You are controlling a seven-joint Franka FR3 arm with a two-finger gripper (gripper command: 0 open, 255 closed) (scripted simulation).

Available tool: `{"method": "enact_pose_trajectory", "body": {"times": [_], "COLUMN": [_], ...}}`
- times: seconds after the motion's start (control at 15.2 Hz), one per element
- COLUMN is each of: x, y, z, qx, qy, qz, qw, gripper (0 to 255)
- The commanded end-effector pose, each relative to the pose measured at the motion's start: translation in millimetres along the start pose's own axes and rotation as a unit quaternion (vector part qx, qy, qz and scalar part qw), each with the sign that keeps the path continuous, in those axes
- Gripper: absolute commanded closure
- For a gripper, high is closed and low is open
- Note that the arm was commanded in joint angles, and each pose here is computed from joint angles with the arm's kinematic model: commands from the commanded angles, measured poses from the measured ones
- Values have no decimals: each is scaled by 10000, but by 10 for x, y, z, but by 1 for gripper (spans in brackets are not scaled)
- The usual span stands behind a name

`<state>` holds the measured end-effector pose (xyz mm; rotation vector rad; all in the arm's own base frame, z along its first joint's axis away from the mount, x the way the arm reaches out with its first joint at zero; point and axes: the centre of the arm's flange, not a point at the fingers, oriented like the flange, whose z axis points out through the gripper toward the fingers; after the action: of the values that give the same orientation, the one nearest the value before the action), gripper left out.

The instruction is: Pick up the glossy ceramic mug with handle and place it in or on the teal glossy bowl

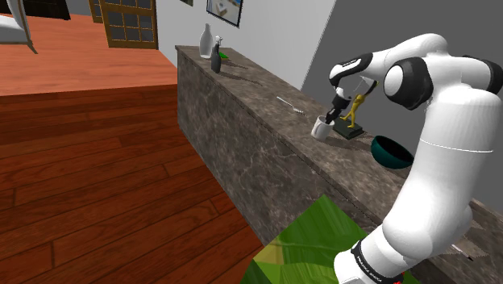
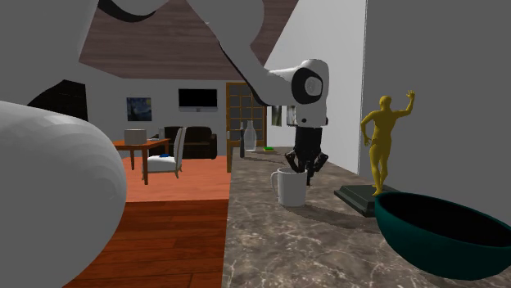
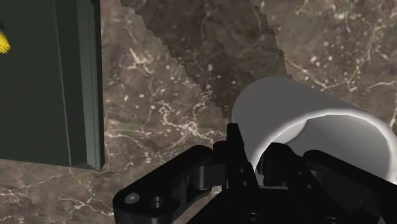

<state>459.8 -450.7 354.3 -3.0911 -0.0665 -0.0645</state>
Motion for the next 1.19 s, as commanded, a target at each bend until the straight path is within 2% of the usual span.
{"method": "enact_pose_trajectory", "body": {"times": [0.0, 1.12], "x": [2, 40], "y": [-3, -46], "z": [-92, -988], "qx": [-1, -1], "qy": [2, 2], "qz": [0, 0], "qw": [10000, 10000], "gripper": [255, 255]}}
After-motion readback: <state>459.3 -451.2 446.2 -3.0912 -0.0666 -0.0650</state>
